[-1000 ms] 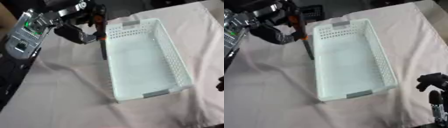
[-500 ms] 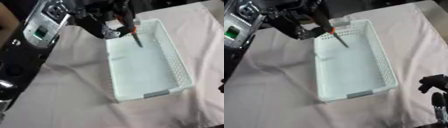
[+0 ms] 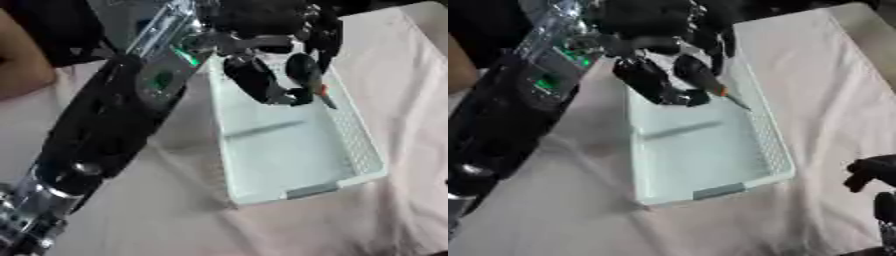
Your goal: Pick up objects on the table and place them in the box.
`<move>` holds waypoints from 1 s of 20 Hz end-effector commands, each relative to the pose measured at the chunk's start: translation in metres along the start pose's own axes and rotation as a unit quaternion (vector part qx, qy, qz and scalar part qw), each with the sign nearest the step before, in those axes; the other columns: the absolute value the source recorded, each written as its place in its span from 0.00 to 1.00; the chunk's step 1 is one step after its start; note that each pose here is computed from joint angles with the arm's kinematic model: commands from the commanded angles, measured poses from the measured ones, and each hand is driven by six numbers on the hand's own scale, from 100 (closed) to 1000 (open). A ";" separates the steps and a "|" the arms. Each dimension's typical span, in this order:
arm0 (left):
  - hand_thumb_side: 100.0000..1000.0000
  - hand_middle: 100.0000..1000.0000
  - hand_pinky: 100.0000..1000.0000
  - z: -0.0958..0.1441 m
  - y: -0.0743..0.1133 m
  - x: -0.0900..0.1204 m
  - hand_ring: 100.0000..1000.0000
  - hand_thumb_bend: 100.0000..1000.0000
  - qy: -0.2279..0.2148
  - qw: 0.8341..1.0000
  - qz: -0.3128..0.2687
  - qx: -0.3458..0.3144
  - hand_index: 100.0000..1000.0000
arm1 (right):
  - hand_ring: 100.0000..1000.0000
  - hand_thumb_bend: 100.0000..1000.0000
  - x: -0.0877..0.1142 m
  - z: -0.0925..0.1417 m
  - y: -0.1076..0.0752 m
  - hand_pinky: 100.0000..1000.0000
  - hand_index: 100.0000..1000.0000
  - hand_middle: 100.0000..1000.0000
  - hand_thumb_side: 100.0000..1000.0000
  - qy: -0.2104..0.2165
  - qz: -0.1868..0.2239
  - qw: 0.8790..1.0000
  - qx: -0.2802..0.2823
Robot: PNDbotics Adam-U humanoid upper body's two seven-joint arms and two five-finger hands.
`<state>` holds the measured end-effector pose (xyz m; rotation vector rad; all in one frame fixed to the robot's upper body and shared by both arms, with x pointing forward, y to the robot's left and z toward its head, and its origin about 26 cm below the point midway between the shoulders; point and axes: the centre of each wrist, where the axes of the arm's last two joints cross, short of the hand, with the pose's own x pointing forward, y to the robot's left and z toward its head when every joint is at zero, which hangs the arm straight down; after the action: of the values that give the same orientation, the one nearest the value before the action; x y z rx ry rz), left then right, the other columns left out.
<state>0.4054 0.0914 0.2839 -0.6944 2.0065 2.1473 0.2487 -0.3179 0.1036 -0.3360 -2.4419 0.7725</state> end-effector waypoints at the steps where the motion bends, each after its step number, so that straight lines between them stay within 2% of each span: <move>1: 0.83 0.96 0.87 -0.011 -0.032 -0.004 0.96 0.16 0.037 0.997 -0.042 -0.051 0.90 | 0.42 0.00 0.004 -0.007 -0.005 0.31 0.73 0.55 0.76 -0.018 0.004 1.000 0.005; 2: 0.86 0.96 0.87 -0.011 -0.046 -0.005 0.97 0.08 0.050 0.996 -0.045 -0.066 0.91 | 0.42 0.00 0.004 -0.008 -0.005 0.31 0.73 0.55 0.76 -0.020 0.003 1.000 0.005; 4: 0.87 0.96 0.88 -0.010 -0.067 -0.007 0.97 0.08 0.068 0.993 -0.057 -0.083 0.91 | 0.42 0.00 0.004 -0.008 -0.006 0.31 0.73 0.55 0.76 -0.020 0.003 1.000 0.005; 7: 0.86 0.96 0.88 -0.006 -0.084 -0.010 0.97 0.08 0.079 0.990 -0.076 -0.090 0.91 | 0.42 0.00 0.004 -0.007 -0.006 0.31 0.73 0.55 0.76 -0.020 0.003 1.000 0.006; 13: 0.84 0.95 0.88 -0.003 -0.099 -0.012 0.96 0.06 0.080 0.989 -0.088 -0.091 0.90 | 0.42 0.00 0.004 -0.007 -0.006 0.31 0.73 0.55 0.76 -0.020 0.004 1.000 0.006; 20: 0.82 0.95 0.87 0.003 -0.104 -0.014 0.96 0.04 0.078 0.988 -0.095 -0.095 0.89 | 0.42 0.00 0.004 -0.006 -0.007 0.31 0.73 0.55 0.76 -0.018 0.005 1.000 0.005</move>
<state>0.4565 0.1053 0.1838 -1.0347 1.7407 2.2814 0.2504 -0.3173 0.1058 -0.3196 -2.4558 0.7743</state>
